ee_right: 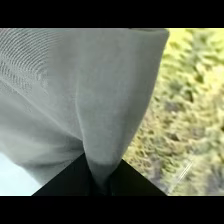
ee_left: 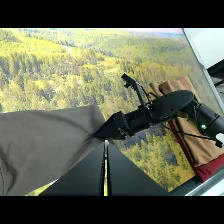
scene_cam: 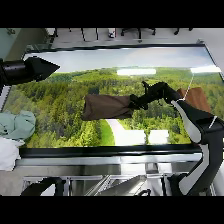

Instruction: Fold the shirts.

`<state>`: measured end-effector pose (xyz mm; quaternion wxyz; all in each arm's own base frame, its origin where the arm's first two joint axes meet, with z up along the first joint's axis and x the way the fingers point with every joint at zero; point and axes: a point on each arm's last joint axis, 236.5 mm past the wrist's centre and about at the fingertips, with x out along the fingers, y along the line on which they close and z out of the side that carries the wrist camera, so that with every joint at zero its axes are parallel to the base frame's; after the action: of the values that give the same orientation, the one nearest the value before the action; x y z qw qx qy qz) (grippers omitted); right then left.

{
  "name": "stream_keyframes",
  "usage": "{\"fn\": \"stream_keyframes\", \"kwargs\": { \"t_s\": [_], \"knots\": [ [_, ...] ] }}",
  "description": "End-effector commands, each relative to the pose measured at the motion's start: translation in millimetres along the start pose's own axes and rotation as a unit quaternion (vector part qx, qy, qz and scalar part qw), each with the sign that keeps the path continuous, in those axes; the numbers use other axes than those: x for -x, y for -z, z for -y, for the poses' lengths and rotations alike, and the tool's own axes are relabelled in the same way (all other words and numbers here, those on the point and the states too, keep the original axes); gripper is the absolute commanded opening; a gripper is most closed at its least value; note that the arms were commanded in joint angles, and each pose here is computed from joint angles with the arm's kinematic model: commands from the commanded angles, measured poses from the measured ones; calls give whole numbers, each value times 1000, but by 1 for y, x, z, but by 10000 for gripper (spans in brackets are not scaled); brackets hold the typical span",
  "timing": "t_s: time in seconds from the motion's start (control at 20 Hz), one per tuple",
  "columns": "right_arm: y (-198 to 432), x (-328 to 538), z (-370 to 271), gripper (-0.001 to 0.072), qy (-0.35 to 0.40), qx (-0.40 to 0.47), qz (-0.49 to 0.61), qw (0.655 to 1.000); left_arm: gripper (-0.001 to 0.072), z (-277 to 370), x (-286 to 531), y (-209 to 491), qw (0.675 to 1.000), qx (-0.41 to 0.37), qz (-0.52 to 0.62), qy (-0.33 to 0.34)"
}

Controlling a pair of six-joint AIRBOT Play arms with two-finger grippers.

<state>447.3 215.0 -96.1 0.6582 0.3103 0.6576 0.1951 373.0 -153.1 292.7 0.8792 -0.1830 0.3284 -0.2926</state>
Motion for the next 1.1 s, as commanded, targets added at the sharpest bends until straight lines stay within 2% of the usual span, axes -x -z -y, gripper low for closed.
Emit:
{"fn": "stream_keyframes", "kwargs": {
  "t_s": [0.0, 0.25, 0.5, 0.8, 1.05],
  "knots": [
    [-13, 23, -22, 28, -16, 21, 34, 999, 21, 0, 0, -1, 1000, -1, 2, 0],
    [-63, 140, -47, 27, -41, 42, 159, 985, 21, 0, 0, -1, 1000, -1, 2, 0],
    [-92, 301, -3, 27, -39, -6, 310, 950, 21, 0, 0, -1, 1000, -1, 2, 0],
    [-45, 437, 96, 27, -10, -101, 392, 914, 21, 0, 0, -1, 1000, -1, 2, 0],
    [16, 470, 146, 27, 37, -170, 385, 906, 21, 0, 0, -1, 1000, -1, 2, 0]
  ]
}}
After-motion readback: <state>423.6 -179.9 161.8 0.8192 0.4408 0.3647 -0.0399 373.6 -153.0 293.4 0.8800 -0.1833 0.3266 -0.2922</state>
